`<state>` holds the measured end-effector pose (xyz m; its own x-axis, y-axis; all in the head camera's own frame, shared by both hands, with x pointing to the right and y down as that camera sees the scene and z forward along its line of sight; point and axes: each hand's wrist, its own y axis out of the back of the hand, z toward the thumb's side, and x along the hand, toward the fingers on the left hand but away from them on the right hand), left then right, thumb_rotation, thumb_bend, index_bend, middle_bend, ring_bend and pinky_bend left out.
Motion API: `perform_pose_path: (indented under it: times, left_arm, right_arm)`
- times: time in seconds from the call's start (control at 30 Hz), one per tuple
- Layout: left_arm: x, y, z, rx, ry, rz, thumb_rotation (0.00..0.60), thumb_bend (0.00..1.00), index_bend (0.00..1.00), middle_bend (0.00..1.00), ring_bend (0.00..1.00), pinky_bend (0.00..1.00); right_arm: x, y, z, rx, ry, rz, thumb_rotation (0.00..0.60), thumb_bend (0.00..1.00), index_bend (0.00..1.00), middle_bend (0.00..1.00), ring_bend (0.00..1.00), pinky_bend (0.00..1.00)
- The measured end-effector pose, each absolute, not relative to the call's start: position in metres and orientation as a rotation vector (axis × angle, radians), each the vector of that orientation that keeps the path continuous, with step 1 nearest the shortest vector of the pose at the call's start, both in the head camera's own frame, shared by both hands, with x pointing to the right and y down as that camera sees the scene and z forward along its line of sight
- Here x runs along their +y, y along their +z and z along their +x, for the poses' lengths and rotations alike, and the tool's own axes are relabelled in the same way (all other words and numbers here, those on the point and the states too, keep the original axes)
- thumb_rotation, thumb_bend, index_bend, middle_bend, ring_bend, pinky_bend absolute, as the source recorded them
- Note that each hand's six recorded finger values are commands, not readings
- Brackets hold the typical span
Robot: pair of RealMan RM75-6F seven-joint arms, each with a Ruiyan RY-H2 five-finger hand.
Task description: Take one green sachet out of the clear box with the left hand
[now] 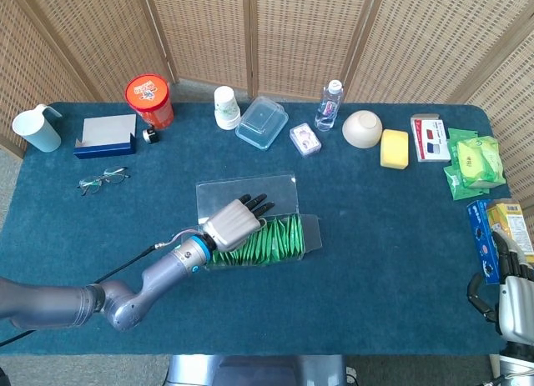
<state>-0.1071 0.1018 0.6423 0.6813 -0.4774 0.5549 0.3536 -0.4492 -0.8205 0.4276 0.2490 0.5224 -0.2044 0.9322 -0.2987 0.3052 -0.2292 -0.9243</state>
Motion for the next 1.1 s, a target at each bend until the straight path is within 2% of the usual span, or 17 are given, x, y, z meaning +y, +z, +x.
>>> perform_pose_path:
  times: [0.3, 0.67, 0.87, 1.1]
  left_arm:
    - [0.1005, 0.6402, -0.1094, 0.095, -0.96, -1.789, 0.6, 0.38, 0.53, 0.09, 0.0, 0.17]
    - [0.099, 0.6384, -0.1112, 0.107, -0.958, -1.788, 0.6, 0.38, 0.55, 0.1, 0.0, 0.17]
    - [0.0987, 0.6375, -0.1105, 0.119, -0.95, -1.79, 0.6, 0.43, 0.61, 0.16, 0.02, 0.17]
    - [0.0978, 0.6383, -0.1111, 0.14, -0.935, -1.793, 0.6, 0.44, 0.64, 0.2, 0.05, 0.17]
  right_arm:
    - [0.2486, 0.5216, 0.4281, -1.475, 1.456, -1.497, 0.47, 0.66, 0.04, 0.1, 0.09, 0.2]
    - [0.2479, 0.5218, 0.4274, -1.475, 1.453, -1.497, 0.47, 0.67, 0.04, 0.1, 0.09, 0.2]
    - [0.2477, 0.5209, 0.4276, -1.479, 1.448, -1.493, 0.469, 0.66, 0.04, 0.1, 0.09, 0.2]
    - [0.2476, 0.52, 0.4277, -1.482, 1.44, -1.489, 0.47, 0.67, 0.04, 0.1, 0.09, 0.2]
